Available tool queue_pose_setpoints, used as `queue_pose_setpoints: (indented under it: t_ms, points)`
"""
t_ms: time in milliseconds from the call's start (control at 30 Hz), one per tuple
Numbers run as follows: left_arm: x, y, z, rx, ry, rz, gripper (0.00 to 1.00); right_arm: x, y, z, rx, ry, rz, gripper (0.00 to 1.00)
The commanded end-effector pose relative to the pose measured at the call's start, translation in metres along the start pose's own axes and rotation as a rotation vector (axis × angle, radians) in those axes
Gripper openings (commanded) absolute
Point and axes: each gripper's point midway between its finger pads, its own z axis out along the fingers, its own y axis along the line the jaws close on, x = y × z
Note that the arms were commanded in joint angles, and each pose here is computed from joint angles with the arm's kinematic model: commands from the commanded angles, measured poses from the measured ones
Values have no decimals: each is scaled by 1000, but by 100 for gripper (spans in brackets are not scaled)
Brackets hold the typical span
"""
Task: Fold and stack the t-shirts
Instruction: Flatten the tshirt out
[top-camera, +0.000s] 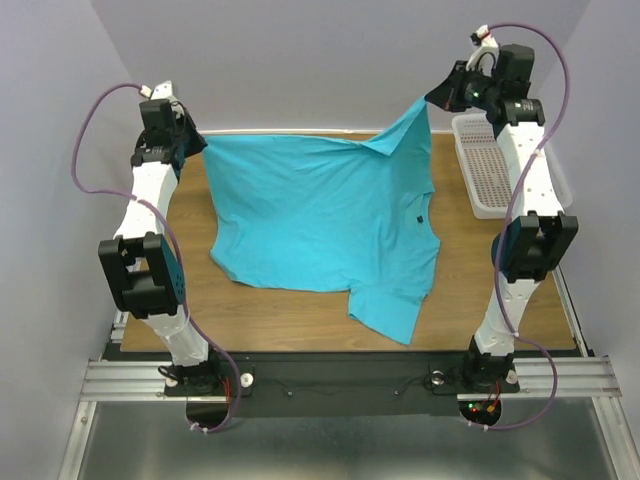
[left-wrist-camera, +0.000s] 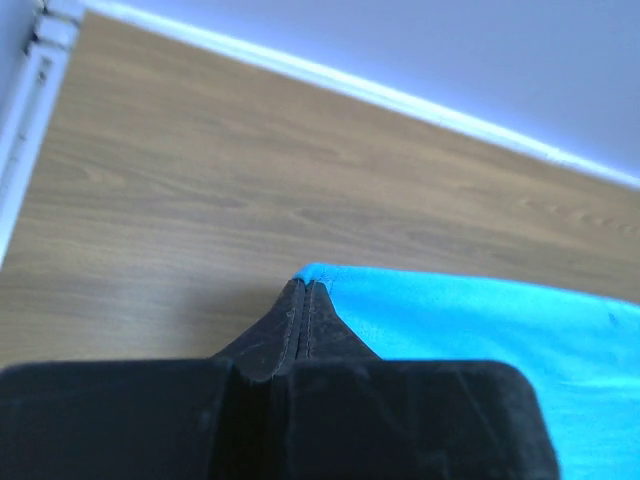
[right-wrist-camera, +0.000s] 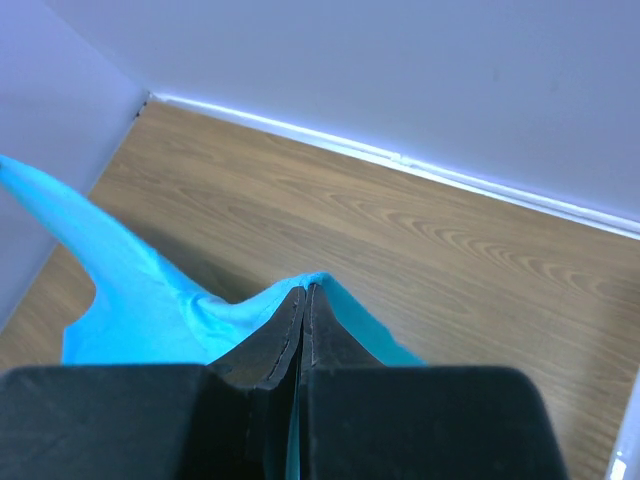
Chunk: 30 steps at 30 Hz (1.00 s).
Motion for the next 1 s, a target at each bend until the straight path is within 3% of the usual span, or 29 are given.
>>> queue_pose_setpoints:
  t_ms: [0, 300, 500, 700, 967]
  points:
    - [-81, -16, -49, 39, -242, -23, 0, -67, 31, -44, -39, -164, -75, 1]
    - [-169, -57, -163, 150, -573, -61, 0, -157, 81, -134, -34, -414, -192, 0]
    - [-222, -80, -287, 209, -890, -89, 0, -208, 165, -219, -118, -611, -308, 1]
    - [-235, -100, -397, 308, -1111, -118, 0, -230, 210, -295, -151, -739, -379, 1]
    - [-225, -107, -478, 359, -1240, -149, 0, -230, 279, -363, -150, -852, -517, 1]
